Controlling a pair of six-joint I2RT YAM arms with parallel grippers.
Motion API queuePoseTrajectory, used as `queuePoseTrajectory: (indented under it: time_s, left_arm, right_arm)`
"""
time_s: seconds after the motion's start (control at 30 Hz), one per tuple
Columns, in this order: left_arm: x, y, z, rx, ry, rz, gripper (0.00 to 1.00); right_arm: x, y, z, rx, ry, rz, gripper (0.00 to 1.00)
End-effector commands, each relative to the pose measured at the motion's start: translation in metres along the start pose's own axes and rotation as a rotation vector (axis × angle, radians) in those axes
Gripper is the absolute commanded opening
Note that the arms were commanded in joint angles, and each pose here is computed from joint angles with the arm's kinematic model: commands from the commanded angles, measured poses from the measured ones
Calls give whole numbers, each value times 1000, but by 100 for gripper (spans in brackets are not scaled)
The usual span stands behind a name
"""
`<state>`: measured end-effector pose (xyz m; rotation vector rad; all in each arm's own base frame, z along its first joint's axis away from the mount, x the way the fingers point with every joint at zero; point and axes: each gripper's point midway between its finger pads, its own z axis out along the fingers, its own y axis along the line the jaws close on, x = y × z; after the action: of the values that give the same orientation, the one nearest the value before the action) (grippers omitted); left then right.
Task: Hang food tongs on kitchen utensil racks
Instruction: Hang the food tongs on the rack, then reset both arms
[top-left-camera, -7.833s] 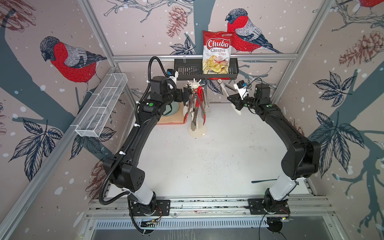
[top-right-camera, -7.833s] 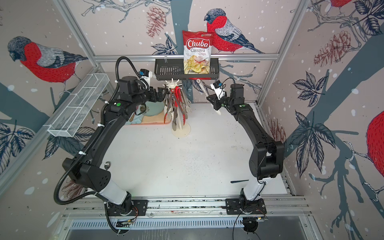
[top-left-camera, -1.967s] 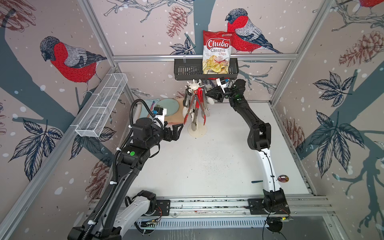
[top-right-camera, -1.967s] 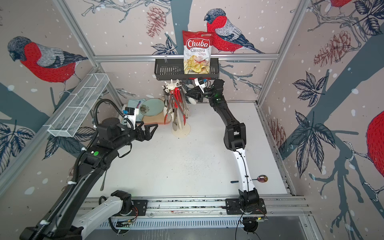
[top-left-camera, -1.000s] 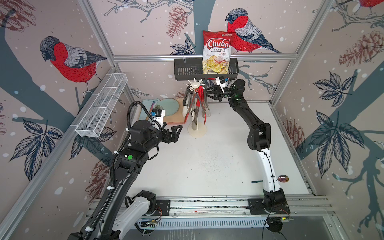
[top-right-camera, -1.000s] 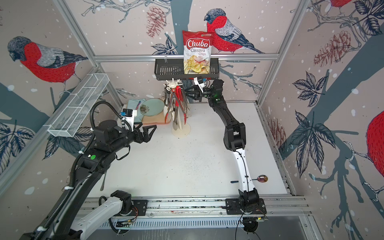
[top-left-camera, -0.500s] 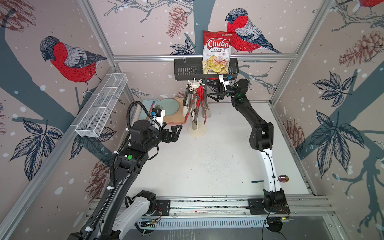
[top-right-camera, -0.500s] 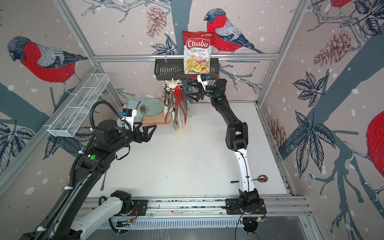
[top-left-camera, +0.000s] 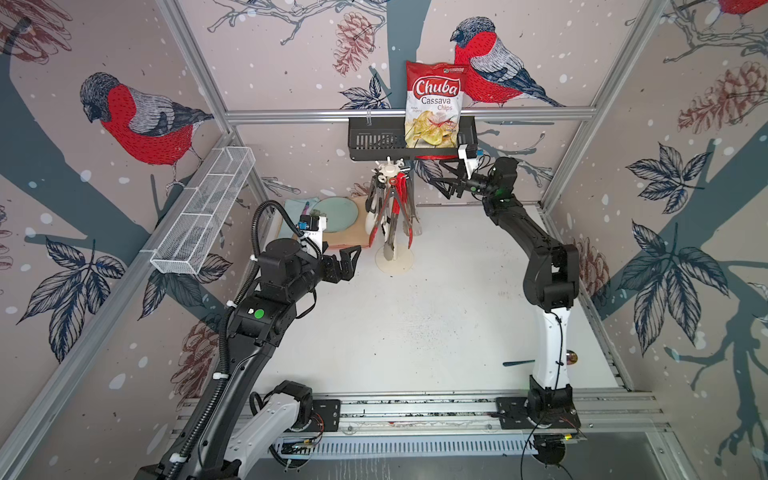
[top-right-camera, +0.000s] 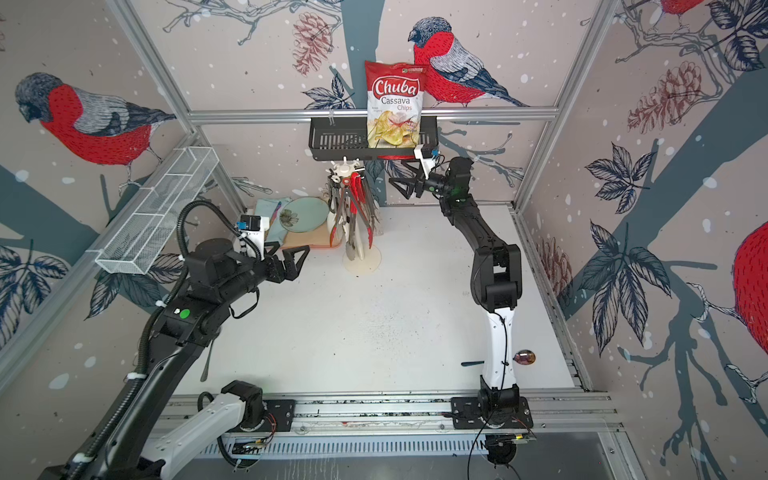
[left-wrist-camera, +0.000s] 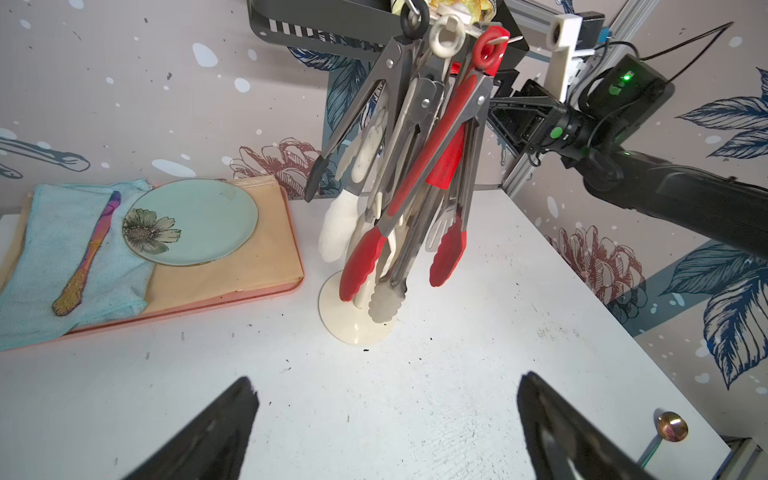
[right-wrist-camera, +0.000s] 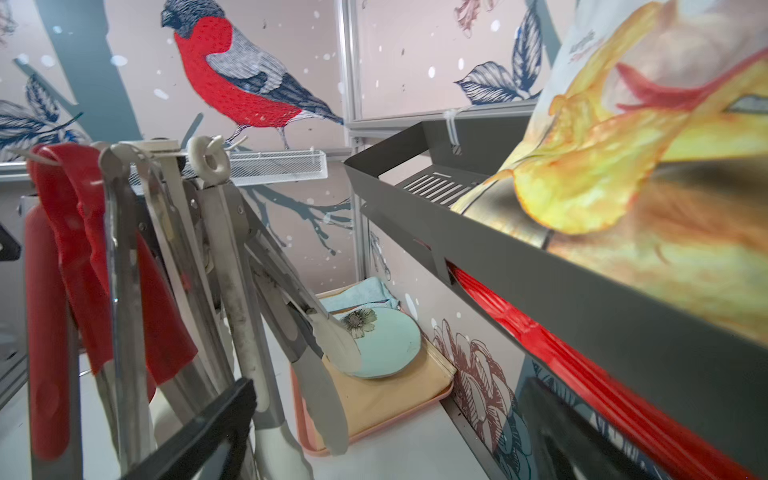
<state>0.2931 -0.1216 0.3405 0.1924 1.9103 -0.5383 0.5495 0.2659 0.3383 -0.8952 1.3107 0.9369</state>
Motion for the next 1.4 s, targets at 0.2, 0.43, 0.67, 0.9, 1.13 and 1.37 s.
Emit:
queuePoseTrajectory:
  time_s: [0.2, 0.43, 0.67, 0.9, 1.13, 1.37]
  left_arm:
    - [-16, 21, 15, -104, -76, -20, 97]
    - [-17, 39, 36, -147, -98, -23, 97]
    - [0, 80, 55, -266, -137, -13, 97]
    - [22, 120, 56, -382, -263, 69, 97]
    - [57, 160, 48, -524, -346, 70, 97]
    - [93, 181, 54, -597, -346, 92, 97]
  right_arm:
    - [18, -22, -81, 582, 126, 82, 100]
    - [39, -6, -148, 850, 238, 137, 100]
    - [51, 24, -218, 1076, 242, 133, 100]
    - [80, 70, -290, 1204, 226, 129, 100]
    - [110, 101, -331, 1260, 150, 122, 100]
    - [131, 116, -336, 1231, 64, 66, 100]
